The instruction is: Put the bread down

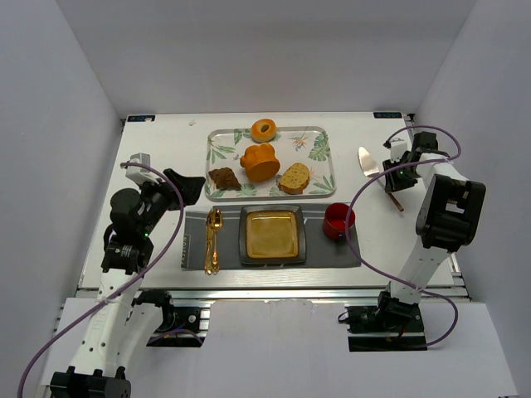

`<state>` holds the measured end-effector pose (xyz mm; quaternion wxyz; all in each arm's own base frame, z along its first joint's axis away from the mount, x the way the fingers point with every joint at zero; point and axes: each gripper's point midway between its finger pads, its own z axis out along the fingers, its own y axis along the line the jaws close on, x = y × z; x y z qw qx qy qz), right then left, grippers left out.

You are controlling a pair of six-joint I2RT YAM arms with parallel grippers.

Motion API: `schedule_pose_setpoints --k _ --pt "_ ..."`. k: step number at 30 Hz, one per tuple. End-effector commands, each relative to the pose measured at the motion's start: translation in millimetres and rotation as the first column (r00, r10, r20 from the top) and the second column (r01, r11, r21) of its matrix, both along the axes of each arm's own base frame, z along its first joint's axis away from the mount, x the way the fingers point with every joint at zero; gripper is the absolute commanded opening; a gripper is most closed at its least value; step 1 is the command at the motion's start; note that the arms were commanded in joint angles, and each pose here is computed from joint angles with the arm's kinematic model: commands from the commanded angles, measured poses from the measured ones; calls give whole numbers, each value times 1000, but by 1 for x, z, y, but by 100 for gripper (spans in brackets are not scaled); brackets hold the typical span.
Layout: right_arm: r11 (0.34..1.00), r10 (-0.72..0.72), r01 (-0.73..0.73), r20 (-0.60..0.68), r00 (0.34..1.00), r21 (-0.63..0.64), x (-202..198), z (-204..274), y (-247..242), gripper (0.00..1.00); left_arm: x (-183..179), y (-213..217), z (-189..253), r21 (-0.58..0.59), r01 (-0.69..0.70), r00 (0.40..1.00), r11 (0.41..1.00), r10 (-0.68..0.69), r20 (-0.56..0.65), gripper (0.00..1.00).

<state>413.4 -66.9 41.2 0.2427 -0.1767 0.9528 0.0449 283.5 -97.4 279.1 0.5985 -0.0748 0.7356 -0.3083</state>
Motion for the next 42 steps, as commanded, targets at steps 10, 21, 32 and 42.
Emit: schedule_pose_setpoints --k 10,21,32,42 --pt "1000 11 -10 38 999 -8 5 7 -3 36 -3 -1 10 -9 4 1000 1000 -4 23 93" --pt "1000 15 -15 35 999 7 0 1 2 34 -4 -1 12 -11 5 1000 1000 -5 25 93" --pt "1000 2 -4 45 999 23 -2 1 4 37 -5 -2 15 -21 8 999 1000 -7 31 93" --pt "999 2 -4 60 998 32 -2 2 7 33 -8 -1 15 -27 1 999 1000 -1 35 93"
